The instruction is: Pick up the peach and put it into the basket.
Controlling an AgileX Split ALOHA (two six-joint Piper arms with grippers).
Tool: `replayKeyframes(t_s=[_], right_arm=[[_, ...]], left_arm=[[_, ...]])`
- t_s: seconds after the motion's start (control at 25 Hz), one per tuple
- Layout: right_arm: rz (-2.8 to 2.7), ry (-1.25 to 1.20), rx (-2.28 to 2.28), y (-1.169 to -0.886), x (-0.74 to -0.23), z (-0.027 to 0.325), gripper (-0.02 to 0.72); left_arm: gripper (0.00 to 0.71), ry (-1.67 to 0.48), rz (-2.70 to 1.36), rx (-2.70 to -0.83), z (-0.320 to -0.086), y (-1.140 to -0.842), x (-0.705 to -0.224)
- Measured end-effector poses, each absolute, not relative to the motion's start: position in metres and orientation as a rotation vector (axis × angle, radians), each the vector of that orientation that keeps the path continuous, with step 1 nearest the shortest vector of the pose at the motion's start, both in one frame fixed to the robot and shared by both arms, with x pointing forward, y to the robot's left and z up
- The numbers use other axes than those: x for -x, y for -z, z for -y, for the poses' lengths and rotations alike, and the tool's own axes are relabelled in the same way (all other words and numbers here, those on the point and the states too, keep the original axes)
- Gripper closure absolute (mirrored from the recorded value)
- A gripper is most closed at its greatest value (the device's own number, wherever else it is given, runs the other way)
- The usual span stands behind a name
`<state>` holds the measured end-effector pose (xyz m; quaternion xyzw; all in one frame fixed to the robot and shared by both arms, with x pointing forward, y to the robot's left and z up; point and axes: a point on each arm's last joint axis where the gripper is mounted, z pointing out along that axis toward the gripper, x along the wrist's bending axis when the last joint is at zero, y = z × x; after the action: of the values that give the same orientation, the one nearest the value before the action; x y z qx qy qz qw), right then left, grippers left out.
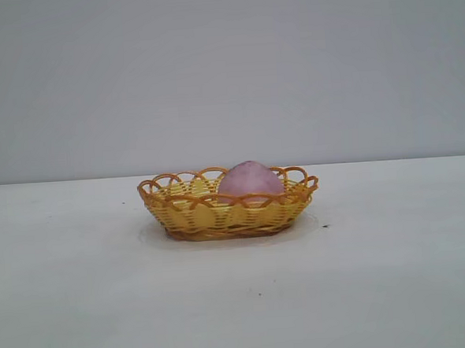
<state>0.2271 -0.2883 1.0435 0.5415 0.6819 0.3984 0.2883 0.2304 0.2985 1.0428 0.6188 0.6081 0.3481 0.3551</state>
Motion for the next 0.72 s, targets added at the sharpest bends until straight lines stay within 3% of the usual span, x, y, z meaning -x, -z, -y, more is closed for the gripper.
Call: replayKeyframes(t_s=[0.72], right_arm=[[-1.833, -1.072, -1.436, -1.0435, -0.2269, 0.2883, 0.298]], left_arm=[[0.393, -0.899, -1.571, -1.599, -0.2985, -1.0428, -0.2304]])
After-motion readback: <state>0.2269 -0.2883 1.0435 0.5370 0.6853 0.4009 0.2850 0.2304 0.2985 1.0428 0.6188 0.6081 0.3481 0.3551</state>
